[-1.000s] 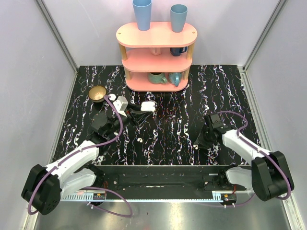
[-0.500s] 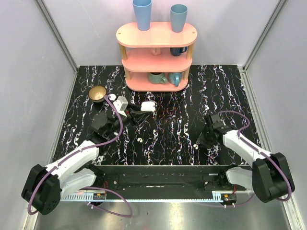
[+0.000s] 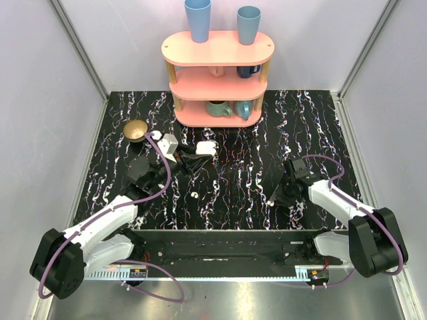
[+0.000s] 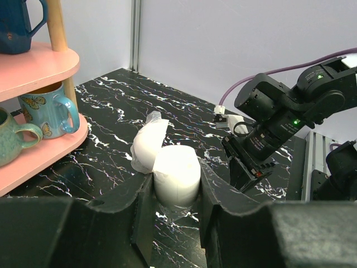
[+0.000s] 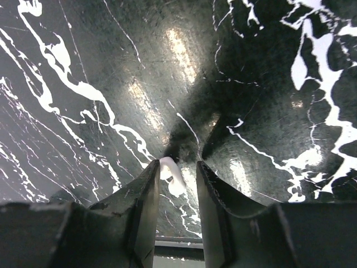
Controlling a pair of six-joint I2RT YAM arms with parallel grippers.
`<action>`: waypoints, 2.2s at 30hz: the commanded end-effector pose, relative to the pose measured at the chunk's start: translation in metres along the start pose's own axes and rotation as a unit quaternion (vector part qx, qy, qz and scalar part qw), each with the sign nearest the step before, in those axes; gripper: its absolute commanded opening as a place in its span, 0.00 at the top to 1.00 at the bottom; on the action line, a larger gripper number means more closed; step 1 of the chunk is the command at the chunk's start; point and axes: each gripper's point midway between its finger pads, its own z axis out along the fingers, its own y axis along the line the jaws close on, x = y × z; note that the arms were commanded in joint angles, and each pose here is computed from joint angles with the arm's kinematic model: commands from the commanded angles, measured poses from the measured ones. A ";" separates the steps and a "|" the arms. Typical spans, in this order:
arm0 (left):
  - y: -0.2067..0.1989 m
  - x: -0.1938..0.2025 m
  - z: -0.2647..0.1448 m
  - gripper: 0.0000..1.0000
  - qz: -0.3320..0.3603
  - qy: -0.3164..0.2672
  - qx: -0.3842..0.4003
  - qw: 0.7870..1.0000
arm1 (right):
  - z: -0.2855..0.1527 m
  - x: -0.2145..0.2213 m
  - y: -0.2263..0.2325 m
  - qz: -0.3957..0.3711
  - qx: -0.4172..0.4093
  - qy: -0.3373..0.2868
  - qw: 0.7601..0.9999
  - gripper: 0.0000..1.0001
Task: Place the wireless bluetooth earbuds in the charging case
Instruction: Pick up the right earbud from the center of the board, then insert the right earbud into the right side groove of the charging case.
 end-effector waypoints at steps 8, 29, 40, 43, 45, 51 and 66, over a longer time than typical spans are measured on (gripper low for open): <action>-0.009 -0.031 0.006 1.00 0.020 -0.036 0.021 0.999 | -0.001 0.008 0.006 0.002 -0.030 0.009 0.999 0.71; -0.009 -0.030 0.006 1.00 0.016 -0.034 0.021 0.999 | -0.015 0.005 0.032 -0.034 -0.092 0.016 0.995 0.99; -0.018 -0.040 0.007 1.00 0.029 -0.042 0.045 0.998 | -0.110 -0.050 0.136 -0.163 -0.288 -0.093 0.939 1.00; -0.023 -0.044 0.008 1.00 0.031 -0.042 0.059 0.997 | -0.150 -0.063 0.169 -0.206 -0.351 -0.125 0.905 1.00; -0.028 -0.046 0.008 1.00 0.032 -0.044 0.073 0.996 | -0.179 -0.071 0.191 -0.236 -0.393 -0.153 0.875 1.00; -0.054 -0.055 0.004 1.00 0.031 -0.049 0.150 0.987 | -0.253 -0.070 0.237 -0.354 -0.499 -0.196 0.766 1.00; -0.095 -0.095 -0.008 1.00 -0.018 -0.123 0.297 0.947 | -0.366 0.009 0.259 -0.541 -0.640 -0.170 0.517 1.00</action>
